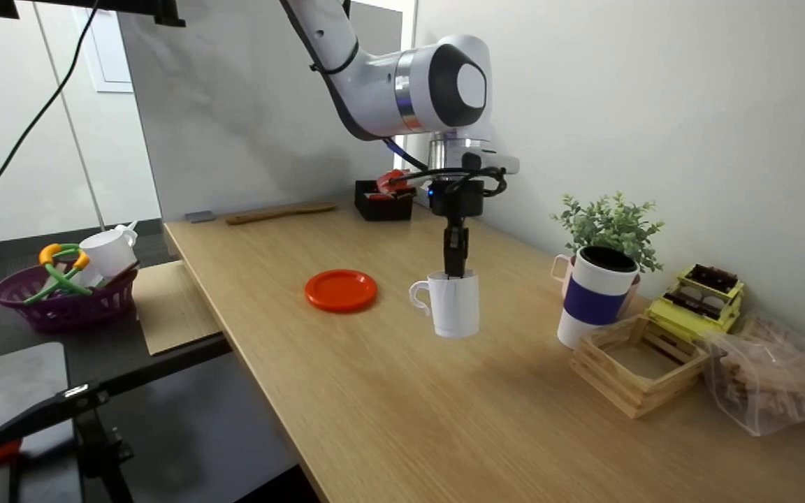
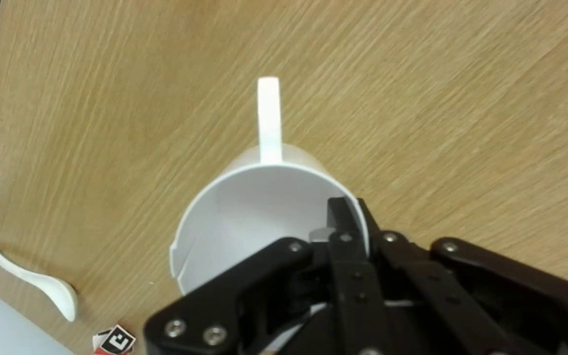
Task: Put the mug on the plate
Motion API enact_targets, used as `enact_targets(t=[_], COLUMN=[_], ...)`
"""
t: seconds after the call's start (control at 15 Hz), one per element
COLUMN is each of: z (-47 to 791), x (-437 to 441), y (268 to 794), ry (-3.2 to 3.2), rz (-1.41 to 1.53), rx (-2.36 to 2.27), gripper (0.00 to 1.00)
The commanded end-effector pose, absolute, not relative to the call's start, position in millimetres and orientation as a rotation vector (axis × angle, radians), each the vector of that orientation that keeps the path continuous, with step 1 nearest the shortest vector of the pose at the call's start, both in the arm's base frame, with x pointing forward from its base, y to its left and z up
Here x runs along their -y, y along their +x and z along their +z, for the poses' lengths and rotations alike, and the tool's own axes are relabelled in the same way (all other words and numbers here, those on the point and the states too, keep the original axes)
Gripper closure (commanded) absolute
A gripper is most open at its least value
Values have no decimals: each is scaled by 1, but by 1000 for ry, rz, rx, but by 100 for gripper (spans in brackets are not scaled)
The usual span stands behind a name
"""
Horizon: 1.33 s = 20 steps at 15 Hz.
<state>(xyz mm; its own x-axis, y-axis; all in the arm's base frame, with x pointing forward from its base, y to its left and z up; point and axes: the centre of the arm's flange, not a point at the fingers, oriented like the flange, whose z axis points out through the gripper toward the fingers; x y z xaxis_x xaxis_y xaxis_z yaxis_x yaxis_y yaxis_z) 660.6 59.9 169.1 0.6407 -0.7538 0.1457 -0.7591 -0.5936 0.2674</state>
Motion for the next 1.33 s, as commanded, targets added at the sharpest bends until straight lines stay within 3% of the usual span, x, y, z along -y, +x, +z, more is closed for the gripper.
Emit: enact_targets(t=[0.0, 0.4, 1.0, 1.27], z=[183, 183, 176, 171], x=[-87, -116, -124, -124], y=[641, 635, 646, 662], ry=[2626, 2797, 2776, 2926], rz=[114, 138, 129, 101], rx=[1024, 611, 653, 293], gripper=[99, 99, 99, 99])
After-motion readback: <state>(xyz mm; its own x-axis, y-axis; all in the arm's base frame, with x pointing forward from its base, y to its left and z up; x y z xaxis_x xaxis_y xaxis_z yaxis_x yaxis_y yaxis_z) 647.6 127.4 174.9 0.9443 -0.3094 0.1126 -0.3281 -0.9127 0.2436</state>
